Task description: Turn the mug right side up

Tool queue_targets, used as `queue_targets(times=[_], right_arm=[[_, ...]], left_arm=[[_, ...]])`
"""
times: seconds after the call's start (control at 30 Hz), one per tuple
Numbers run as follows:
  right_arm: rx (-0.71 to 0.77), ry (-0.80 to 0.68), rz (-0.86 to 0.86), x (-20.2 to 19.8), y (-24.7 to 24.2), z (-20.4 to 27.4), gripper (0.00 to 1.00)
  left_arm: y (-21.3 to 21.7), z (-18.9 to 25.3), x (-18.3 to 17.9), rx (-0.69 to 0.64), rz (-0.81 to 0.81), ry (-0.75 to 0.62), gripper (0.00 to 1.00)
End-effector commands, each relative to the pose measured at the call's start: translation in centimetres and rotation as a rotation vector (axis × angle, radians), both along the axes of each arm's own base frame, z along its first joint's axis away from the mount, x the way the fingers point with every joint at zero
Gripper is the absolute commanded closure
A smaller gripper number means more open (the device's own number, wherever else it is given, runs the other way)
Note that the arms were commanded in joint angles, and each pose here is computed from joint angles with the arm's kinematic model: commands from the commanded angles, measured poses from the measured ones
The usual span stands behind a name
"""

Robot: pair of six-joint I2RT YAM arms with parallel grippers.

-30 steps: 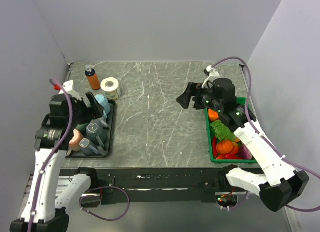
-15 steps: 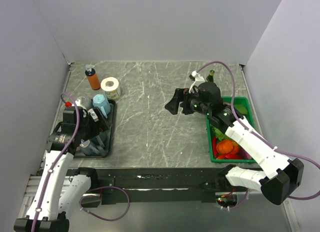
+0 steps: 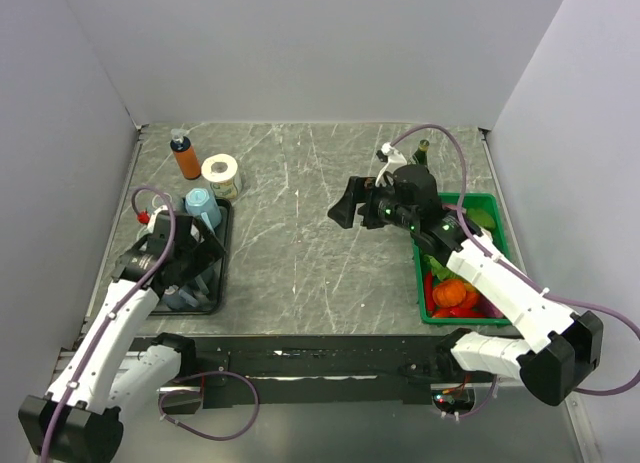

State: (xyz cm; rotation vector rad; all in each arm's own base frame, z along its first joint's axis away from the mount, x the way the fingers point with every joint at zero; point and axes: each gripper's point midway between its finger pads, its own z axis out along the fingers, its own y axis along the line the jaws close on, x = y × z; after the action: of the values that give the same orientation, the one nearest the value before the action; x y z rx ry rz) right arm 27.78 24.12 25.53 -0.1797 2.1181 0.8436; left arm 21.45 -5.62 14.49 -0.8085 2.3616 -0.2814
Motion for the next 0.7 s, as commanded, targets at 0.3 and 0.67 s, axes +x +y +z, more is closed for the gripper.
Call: queue_targets(times=[0.3,0.67], right_arm=[[-0.006,0.008,0.004,0.8,0.7,-0.9,0.02],[-0.020,-0.004,-0.010,0.7,0.2,-0.2,0.02]], left_arm=[[0.9,-3.0,0.5,0.099,0.154,0.094,0.03],[0.8,-6.0,1.6,0.136,0.149,0.136,0.22]])
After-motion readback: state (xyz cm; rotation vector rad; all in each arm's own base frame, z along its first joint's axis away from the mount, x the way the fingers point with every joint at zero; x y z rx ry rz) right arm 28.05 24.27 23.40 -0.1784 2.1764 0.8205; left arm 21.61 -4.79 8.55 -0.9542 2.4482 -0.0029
